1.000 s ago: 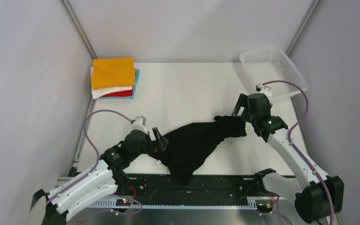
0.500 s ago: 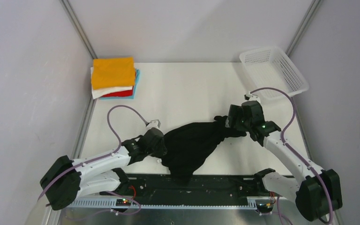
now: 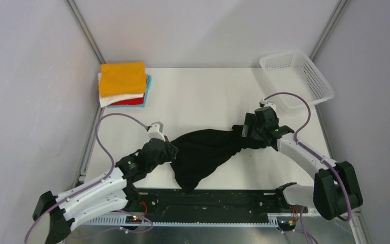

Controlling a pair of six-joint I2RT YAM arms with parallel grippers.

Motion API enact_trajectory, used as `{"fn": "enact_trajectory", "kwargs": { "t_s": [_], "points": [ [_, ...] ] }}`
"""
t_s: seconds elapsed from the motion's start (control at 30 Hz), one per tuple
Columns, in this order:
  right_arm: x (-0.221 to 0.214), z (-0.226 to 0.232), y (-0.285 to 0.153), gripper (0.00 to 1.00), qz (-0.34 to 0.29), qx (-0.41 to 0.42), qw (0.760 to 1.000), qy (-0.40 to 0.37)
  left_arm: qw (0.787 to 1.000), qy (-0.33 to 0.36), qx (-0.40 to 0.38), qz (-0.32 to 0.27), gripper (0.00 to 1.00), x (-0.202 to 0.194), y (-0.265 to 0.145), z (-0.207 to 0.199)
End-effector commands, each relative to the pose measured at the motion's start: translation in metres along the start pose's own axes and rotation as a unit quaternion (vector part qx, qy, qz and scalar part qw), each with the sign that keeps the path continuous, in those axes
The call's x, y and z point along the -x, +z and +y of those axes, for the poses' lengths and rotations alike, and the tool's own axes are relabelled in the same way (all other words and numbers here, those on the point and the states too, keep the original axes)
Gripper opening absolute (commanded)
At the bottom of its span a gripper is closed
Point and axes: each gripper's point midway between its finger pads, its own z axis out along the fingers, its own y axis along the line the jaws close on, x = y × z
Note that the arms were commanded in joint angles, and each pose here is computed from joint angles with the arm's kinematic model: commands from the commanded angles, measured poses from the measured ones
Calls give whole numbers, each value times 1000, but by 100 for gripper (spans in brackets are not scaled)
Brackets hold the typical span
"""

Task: Fold and stack the t-shirts
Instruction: Flatten out the tshirt

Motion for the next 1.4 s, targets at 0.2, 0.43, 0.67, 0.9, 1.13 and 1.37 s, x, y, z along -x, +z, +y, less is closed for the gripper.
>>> {"fn": "enact_trajectory", "kwargs": {
  "t_s": [0.2,0.43,0.67,0.9,1.13,1.37],
  "points": [
    [-9,-17,30,83,43,-45,998,30,998,28,43,-43,0,18,7,11],
    [31,-7,21,0,-22,-10,998,52,993,34,66,-88,0,44,0,16],
    [120,-9,-86,0,-205,35,976,59,972,18,61,-225,0,139,-58,-1],
    [171,0,-253,0,-393,157,904,59,935,0,-50,-352,0,221,-173,-34],
    [169,-2,-387,0,-523,250,814,30,883,1,-177,-436,0,250,-284,-47],
    [149,3,-398,0,-497,286,819,34,875,25,-217,-432,0,254,-299,-65]
  ]
}}
